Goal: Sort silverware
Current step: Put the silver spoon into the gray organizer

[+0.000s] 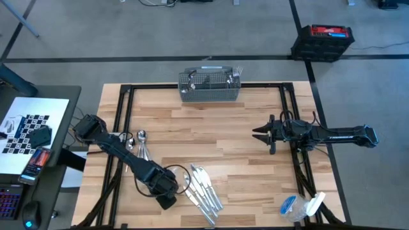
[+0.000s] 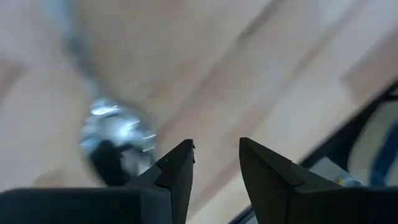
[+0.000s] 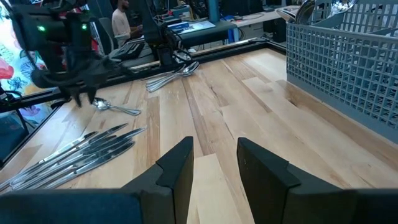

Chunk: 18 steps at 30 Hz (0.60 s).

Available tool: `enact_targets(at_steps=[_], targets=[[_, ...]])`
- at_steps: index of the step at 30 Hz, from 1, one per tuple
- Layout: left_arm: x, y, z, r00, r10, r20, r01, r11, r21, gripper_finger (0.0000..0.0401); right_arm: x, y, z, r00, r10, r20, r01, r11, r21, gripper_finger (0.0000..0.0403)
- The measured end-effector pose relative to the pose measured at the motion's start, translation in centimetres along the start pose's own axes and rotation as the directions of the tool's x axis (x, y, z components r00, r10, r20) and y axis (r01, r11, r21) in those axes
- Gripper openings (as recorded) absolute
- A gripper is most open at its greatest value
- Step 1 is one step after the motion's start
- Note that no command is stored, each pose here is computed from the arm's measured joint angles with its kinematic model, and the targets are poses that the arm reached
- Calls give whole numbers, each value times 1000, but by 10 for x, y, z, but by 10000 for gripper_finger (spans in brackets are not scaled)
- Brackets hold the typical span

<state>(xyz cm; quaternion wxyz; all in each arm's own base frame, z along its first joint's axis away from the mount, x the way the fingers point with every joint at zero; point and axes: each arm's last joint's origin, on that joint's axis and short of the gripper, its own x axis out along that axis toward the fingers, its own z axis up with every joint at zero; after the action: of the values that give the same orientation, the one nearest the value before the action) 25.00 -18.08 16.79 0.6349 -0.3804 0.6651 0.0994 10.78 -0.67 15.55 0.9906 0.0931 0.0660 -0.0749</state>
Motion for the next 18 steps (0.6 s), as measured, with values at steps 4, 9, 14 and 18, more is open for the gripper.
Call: enact_targets(at_steps=[4, 9, 14, 18], targets=[[4, 7, -2, 999, 37, 0, -37, 999, -4, 115, 0, 0, 0, 1000, 0, 0, 0, 1000, 0, 112], [13, 21, -6, 995, 82, -54, -84, 996, -28, 115, 0, 0, 0, 1000, 0, 0, 0, 1000, 0, 112], [19, 35, -8, 988, 131, -81, -130, 991, 21, 115, 0, 0, 0, 1000, 0, 0, 0, 1000, 0, 112], [16, 51, -3, 966, 235, -107, -236, 972, -2, 115, 0, 0, 0, 1000, 0, 0, 0, 1000, 0, 112]])
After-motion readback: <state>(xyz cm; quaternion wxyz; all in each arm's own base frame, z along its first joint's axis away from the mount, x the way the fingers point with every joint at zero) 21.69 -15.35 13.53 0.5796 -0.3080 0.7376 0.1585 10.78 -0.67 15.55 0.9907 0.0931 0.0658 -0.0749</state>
